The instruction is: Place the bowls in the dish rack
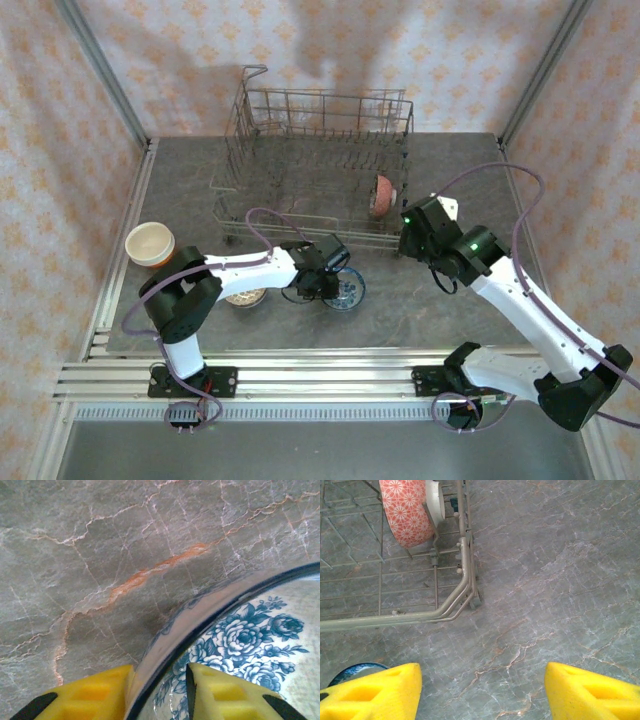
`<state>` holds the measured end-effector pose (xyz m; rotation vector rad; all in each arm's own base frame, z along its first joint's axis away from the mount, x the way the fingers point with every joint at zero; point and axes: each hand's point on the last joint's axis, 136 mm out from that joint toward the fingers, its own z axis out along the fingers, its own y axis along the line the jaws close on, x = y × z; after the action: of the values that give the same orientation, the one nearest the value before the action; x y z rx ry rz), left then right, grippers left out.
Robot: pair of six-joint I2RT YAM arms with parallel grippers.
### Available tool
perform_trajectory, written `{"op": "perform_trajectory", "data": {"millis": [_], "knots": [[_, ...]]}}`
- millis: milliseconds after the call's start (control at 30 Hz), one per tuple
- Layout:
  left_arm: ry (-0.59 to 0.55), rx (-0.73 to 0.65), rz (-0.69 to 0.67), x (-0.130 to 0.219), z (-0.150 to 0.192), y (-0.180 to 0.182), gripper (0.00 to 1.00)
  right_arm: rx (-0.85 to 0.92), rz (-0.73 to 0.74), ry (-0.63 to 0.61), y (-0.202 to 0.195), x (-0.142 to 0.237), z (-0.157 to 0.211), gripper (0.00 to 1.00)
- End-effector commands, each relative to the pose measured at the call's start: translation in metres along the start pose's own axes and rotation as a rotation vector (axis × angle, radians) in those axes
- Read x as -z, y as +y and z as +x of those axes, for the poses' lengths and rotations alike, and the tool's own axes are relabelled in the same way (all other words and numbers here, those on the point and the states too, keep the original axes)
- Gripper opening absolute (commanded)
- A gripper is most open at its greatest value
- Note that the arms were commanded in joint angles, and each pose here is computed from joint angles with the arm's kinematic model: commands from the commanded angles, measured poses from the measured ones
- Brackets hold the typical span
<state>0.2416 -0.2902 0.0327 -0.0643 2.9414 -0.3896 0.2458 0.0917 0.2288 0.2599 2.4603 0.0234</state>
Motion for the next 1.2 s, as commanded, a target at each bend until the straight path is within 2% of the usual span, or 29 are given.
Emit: {"op": "perform_trajectory", "data": {"millis": [0, 633, 900, 1033, 1167], "knots": [[0.005, -0.001, 0.008, -0.002, -0.003, -0.006, 0.29, 0.0, 0.018, -0.024, -0.003, -0.001, -0.003, 0.66], [-0.013, -0.01, 0.05, 0.015, 0.0, -0.012, 0.12, -0.042, 0.053, -0.033, -0.01, 0.0, -0.003, 0.66], [-0.11, -0.021, 0.124, 0.065, -0.009, -0.025, 0.07, -0.059, 0.007, 0.04, -0.004, 0.004, 0.009, 0.61], [-0.174, -0.025, 0.203, 0.102, -0.018, -0.039, 0.06, -0.03, -0.142, 0.109, 0.017, 0.012, 0.022, 0.56], [-0.21, -0.051, 0.252, 0.131, -0.026, -0.053, 0.05, -0.049, -0.228, 0.113, 0.026, 0.021, 0.026, 0.52]]}}
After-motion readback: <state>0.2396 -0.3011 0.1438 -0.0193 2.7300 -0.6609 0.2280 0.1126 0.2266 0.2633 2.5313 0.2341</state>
